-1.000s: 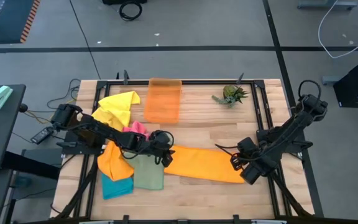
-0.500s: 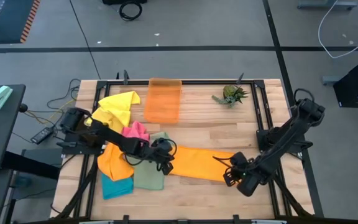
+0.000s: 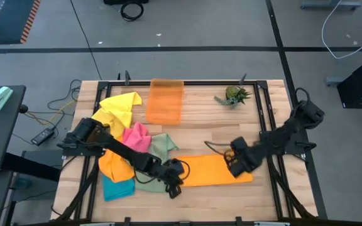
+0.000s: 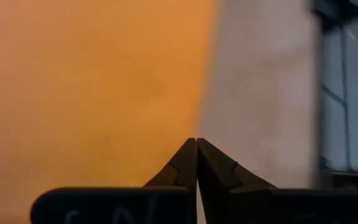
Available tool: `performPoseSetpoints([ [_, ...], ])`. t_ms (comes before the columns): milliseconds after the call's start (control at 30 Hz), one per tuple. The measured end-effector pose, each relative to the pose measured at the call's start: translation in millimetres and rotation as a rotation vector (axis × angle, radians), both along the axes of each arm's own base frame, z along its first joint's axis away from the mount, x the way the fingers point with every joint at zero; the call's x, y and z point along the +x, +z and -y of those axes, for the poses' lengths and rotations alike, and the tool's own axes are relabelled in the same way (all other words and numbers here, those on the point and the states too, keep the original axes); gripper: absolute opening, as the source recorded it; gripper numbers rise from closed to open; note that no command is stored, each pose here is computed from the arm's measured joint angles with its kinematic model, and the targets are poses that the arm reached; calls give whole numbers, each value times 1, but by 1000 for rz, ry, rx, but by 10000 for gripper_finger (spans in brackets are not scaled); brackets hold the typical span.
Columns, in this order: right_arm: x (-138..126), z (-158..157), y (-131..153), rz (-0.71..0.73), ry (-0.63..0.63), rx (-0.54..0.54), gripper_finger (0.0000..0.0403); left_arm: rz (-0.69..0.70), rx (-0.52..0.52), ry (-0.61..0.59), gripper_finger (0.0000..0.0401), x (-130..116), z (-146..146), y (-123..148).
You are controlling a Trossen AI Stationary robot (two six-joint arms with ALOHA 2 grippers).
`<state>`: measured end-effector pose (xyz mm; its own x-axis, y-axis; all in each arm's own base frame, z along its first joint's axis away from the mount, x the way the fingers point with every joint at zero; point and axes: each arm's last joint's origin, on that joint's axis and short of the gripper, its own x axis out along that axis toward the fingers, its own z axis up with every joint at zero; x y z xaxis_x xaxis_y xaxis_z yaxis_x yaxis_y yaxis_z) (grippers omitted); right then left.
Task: Fold microfiber towels
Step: Fold the right orange microfiber cloth
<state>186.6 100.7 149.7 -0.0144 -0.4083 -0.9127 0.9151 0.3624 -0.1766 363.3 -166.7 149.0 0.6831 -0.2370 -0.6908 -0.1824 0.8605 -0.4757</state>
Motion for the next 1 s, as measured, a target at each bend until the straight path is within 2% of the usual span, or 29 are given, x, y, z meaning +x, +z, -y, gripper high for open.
performPoseSetpoints([
  [100, 10, 24, 11, -10, 29, 18, 3, 16, 75, -112, 10, 13, 8, 29],
  [167, 16, 29, 27, 25, 67, 65, 3, 4, 163, -157, 6, 20, 7, 51],
  [267, 17, 16, 52, 128, 120, 143, 2, -60, 321, -184, 8, 24, -4, 74],
  [367, 12, -9, 63, 217, 127, 198, 2, -107, 398, -196, 7, 26, -17, 76],
  [500, 5, -47, 47, 284, 112, 275, 2, -124, 375, -219, 6, 26, -30, 53],
  [667, -5, -65, 10, 201, 39, 276, 2, -201, 327, -189, 4, 18, -42, 14],
  [833, -4, -57, -18, 146, -7, 250, 2, -227, 269, -124, 5, 6, -41, -6],
  [1000, 7, -31, -29, 159, -23, 214, 2, -195, 153, -63, 5, -2, -17, -10],
])
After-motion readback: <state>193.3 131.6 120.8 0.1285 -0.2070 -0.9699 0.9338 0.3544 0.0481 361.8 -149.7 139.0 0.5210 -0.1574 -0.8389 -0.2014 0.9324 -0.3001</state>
